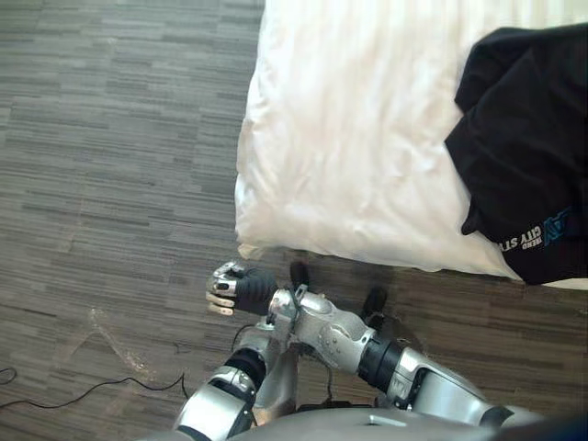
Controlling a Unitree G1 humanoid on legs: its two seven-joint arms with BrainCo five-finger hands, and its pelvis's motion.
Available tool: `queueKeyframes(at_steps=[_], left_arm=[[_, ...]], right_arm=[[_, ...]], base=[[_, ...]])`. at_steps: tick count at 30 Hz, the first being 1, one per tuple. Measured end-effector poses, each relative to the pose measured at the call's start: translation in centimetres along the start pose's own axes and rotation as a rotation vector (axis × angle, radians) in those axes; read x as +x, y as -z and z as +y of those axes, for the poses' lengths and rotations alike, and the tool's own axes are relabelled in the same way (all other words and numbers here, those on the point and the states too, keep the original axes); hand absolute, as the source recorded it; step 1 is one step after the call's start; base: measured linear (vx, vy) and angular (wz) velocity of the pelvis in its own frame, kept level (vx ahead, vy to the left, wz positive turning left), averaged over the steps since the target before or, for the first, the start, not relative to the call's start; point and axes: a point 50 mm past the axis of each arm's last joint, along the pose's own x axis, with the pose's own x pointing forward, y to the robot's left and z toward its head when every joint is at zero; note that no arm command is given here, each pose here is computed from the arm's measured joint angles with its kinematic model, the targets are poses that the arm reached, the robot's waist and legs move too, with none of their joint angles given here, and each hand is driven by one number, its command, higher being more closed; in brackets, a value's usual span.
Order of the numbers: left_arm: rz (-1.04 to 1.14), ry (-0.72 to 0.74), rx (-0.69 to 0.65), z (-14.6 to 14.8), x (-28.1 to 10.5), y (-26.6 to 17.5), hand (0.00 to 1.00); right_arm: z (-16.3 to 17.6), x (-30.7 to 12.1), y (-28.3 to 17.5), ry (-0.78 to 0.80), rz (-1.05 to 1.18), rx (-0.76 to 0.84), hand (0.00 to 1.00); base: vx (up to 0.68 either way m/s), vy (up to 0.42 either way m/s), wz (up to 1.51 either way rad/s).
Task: Tidy the bed and pick cloth on bed and put in laundry
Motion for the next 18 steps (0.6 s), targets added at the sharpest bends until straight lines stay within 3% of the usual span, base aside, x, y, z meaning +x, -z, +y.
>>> queueKeyframes(at_steps=[7,12,18], left_arm=[[0.036,-0.066,0.088,2.5,-0.4,2.5,0.00],[-0.005,-0.068,0.116,2.6,-0.4,2.3,0.00],[-0.045,-0.069,0.129,2.6,-0.2,0.7,0.00]], right_arm=[[0.7,-1.1,1.7,-0.001,0.040,-0.013,1.00],[-1.1,-1.4,-1.1,0.130,-0.074,-0.028,1.00],[-1.4,-0.5,-5.0,0.182,-0.225,-0.115,1.00]], base=[[-0.01,-0.005,-0.06],[-0.02,-0.034,-0.07],[0.02,-0.066,-0.01]])
